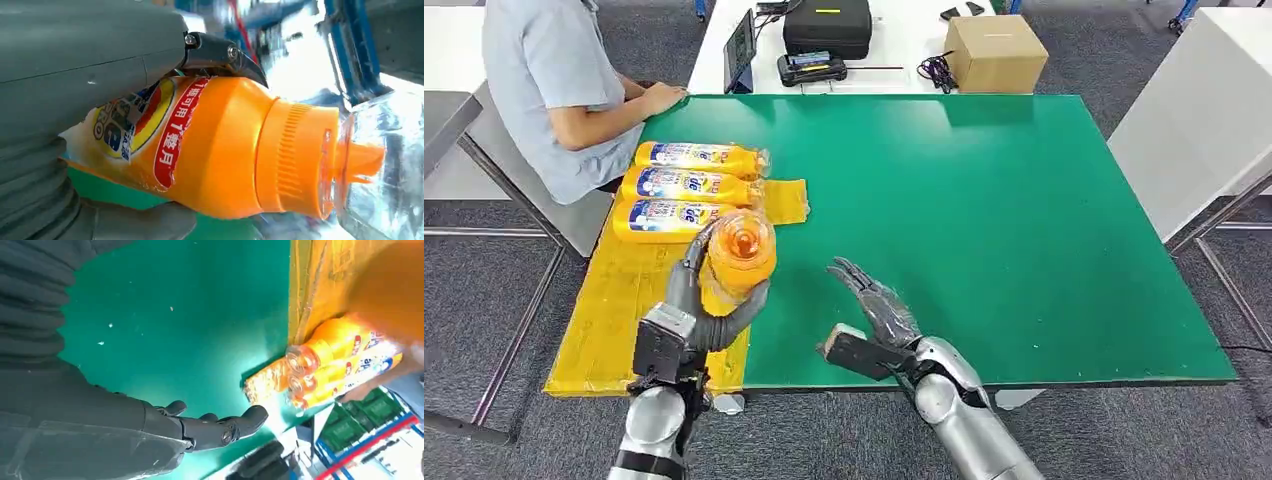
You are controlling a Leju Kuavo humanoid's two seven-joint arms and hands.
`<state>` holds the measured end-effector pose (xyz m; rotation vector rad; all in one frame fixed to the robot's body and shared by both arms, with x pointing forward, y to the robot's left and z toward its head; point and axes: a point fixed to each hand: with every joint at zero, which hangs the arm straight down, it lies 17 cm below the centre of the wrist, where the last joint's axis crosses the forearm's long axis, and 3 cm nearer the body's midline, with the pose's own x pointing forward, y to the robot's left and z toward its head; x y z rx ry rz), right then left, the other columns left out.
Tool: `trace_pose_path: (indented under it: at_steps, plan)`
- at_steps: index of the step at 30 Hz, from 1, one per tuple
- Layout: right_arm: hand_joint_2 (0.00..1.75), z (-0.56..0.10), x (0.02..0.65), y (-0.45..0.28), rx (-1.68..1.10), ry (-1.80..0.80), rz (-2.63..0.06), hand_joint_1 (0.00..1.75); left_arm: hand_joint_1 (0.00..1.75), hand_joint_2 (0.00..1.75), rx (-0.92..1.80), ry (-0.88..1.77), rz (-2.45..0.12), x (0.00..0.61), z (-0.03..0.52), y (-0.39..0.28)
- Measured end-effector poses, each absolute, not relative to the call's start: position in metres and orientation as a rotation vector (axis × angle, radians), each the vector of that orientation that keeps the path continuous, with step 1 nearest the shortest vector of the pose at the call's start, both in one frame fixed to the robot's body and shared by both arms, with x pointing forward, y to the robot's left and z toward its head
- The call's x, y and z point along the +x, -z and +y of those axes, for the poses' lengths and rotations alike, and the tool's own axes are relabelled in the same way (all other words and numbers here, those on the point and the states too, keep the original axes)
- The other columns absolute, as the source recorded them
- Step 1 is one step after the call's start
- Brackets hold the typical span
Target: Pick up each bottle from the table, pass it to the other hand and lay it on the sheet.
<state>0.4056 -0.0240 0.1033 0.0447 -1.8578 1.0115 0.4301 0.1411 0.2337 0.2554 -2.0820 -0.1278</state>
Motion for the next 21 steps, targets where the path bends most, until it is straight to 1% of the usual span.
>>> trace_pose_path:
  at_steps: [3,7,12,21]
  plan:
    - [1.75,-0.026,0.403,-0.109,0.035,-0.997,-1.872,0.00,1.75,1.75,0.494,0.230,-2.071,0.432,0.159,-0.233]
    - [1.75,-0.033,0.403,-0.120,0.019,-0.957,-1.898,0.00,1.75,1.75,0.644,0.314,-2.058,0.430,0.171,-0.231]
    - [1.75,-0.044,0.401,-0.127,-0.008,-0.908,-1.922,0.00,1.75,1.75,0.868,0.537,-1.963,0.434,0.178,-0.215]
    - [1.75,-0.060,0.398,-0.136,-0.034,-0.842,-1.955,0.00,1.75,1.75,0.926,0.703,-1.865,0.440,0.185,-0.172]
